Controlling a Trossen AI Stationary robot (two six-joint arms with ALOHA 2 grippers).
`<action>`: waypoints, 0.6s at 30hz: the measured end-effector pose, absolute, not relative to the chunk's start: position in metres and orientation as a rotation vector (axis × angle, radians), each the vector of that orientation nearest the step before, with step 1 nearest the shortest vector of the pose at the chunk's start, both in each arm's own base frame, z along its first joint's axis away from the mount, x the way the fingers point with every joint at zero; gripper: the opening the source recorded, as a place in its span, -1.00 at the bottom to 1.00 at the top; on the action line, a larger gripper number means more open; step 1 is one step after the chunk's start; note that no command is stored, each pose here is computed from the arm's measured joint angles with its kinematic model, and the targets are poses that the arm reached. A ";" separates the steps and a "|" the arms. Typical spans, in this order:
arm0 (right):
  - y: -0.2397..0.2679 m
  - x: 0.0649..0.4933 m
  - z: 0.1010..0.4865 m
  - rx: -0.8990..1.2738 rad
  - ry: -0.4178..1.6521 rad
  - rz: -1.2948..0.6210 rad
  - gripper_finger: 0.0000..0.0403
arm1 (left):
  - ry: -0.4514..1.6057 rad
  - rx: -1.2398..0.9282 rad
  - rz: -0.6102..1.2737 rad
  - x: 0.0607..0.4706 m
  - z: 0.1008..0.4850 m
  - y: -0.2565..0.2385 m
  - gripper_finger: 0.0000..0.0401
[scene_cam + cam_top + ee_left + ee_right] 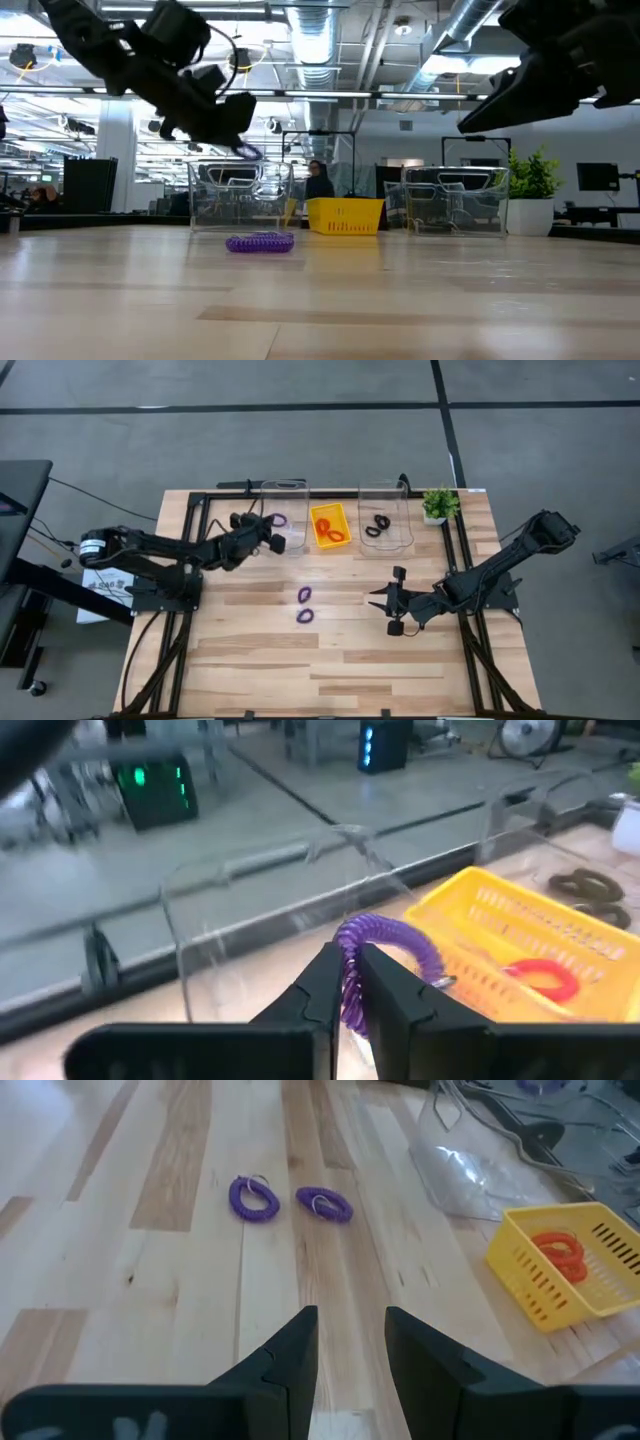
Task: Sort spring keychains
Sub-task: Put the right purple spring keychain into the left transparent bin, then put the bottom purple spring keychain into the left transparent bin
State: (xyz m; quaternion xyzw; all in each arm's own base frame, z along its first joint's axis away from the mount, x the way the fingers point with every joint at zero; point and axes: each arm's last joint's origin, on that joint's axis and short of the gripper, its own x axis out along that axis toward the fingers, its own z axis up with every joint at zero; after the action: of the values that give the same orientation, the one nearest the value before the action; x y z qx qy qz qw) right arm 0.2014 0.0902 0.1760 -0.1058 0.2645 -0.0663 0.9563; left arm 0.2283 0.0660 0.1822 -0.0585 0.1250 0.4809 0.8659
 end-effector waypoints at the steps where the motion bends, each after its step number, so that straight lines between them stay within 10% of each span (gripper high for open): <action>1: 0.090 0.202 0.176 -0.214 0.536 -0.134 -0.46 | 0.264 -0.149 1.003 0.227 0.180 0.072 -0.85; 18: 0.090 0.201 0.176 -0.213 0.537 -0.132 -0.46 | 0.271 -0.287 0.869 0.224 0.176 0.089 -0.31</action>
State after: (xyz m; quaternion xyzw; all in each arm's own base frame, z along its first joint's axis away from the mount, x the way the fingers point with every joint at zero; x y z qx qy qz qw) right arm 0.2015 0.0903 0.1761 -0.1049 0.2646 -0.0652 0.9564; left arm 0.2236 0.0886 0.1765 -0.1379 0.1303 0.4181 0.8884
